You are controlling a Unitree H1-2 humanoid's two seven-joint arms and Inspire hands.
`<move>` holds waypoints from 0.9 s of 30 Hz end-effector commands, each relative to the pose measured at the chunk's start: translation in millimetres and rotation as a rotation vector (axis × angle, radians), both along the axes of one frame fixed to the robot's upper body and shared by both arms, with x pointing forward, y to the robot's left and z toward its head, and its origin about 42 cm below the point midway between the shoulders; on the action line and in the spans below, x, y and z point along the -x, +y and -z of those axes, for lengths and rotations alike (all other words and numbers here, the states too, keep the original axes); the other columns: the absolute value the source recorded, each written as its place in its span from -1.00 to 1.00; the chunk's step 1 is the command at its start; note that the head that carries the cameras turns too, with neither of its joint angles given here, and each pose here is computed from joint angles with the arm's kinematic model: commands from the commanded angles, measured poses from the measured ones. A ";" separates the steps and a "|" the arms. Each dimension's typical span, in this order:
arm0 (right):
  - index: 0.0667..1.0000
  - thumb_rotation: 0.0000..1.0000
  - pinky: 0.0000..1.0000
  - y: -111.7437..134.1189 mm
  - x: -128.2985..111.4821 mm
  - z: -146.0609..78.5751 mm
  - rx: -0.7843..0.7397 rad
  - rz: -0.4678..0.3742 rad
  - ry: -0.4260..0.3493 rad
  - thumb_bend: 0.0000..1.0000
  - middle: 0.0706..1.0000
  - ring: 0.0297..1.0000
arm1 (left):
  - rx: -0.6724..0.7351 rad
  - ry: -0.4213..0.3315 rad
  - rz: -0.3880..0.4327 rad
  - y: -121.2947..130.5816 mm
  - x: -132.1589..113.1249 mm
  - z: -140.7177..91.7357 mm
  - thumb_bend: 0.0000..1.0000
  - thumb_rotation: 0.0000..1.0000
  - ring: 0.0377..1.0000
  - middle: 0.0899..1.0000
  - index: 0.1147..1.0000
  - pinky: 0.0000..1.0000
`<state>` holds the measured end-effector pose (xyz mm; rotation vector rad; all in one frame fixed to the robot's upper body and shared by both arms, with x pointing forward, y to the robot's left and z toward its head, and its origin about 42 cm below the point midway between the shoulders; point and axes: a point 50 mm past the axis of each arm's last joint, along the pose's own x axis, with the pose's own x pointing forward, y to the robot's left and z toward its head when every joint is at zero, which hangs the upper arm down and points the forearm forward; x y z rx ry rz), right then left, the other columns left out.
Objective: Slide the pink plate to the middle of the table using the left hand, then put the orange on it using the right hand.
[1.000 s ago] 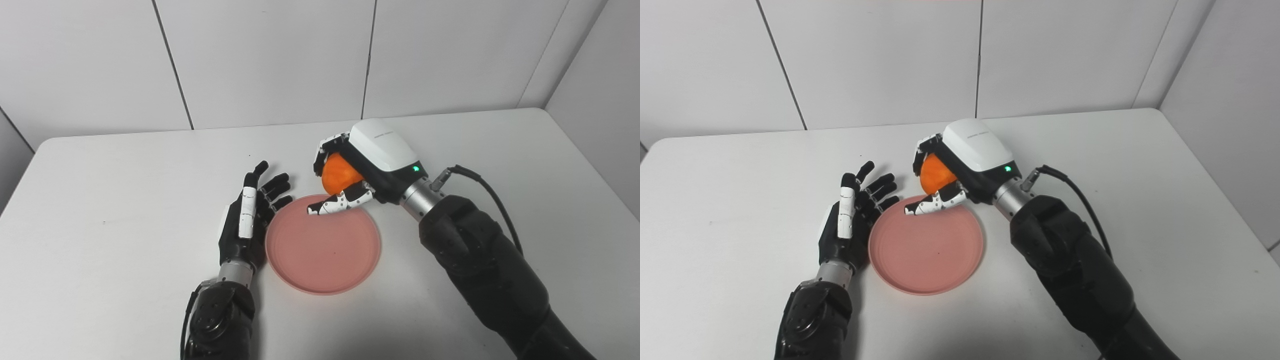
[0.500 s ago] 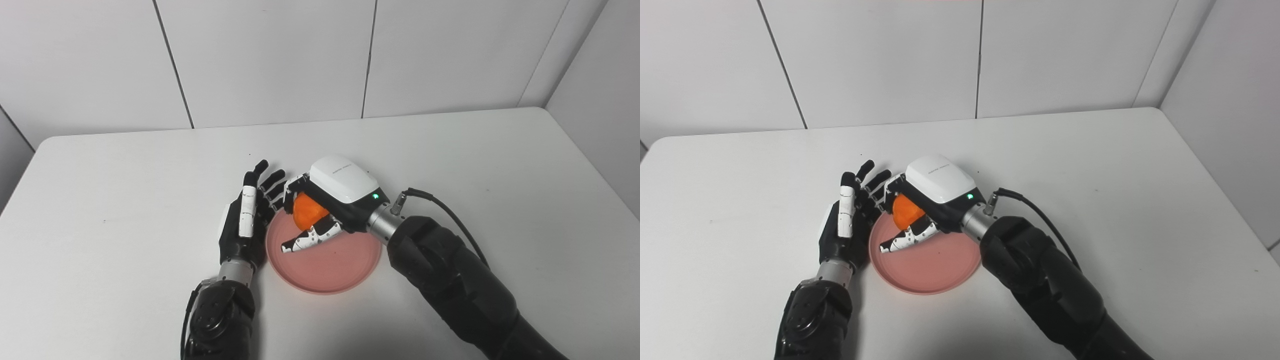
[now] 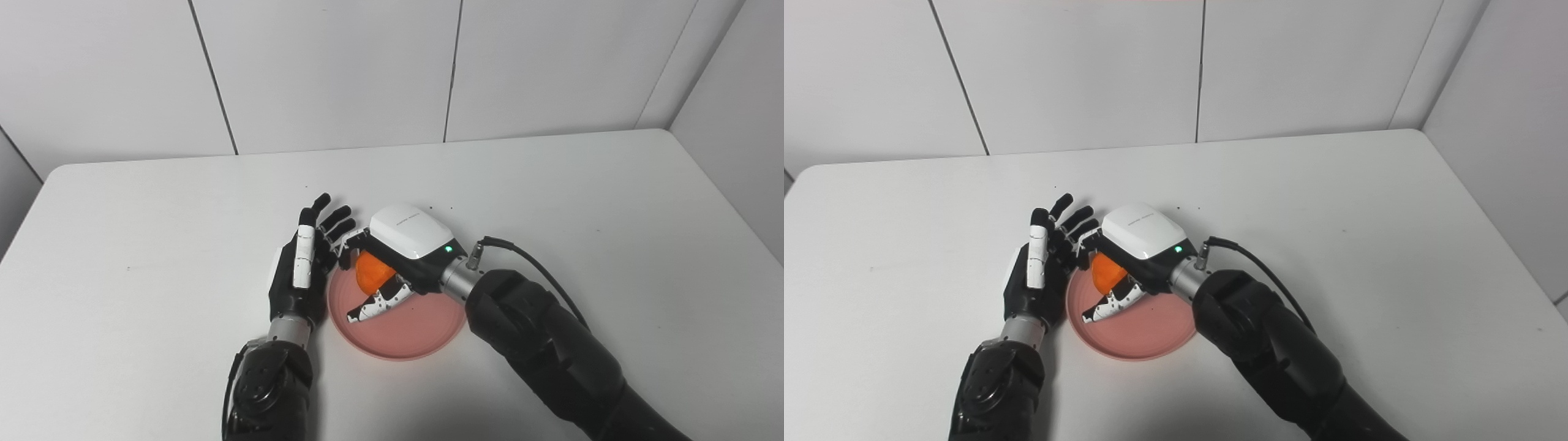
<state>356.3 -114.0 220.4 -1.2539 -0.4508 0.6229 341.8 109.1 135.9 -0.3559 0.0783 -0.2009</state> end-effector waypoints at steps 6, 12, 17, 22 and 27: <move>0.01 -0.42 -0.50 4.8 -6.9 -14.4 0.010 -0.040 -0.075 0.02 -0.29 -0.41 | -0.012 0.089 0.002 -4.2 8.4 16.1 0.85 0.80 0.62 0.58 0.71 0.46; 0.01 -0.27 -0.50 2.2 -11.0 -16.0 0.041 -0.046 -0.069 0.03 -0.28 -0.40 | 0.006 0.098 -0.001 -5.7 7.5 14.6 0.86 0.78 0.62 0.57 0.71 0.46; 0.01 -0.10 -0.49 -0.9 -10.9 -14.9 0.062 -0.053 -0.077 0.07 -0.27 -0.38 | 0.014 0.102 -0.004 -6.4 7.5 13.4 0.83 0.78 0.63 0.53 0.73 0.51; 0.03 0.20 -0.49 -4.1 -10.5 -14.3 0.068 -0.059 -0.094 0.17 -0.24 -0.38 | 0.014 0.100 -0.009 -6.6 7.3 13.1 0.83 0.77 0.63 0.49 0.73 0.55; 0.03 0.94 -0.32 -8.5 -12.1 -14.8 0.056 -0.071 -0.126 0.55 -0.11 -0.21 | 0.002 0.083 0.002 -5.6 6.4 14.9 0.82 0.77 0.56 0.53 0.73 0.45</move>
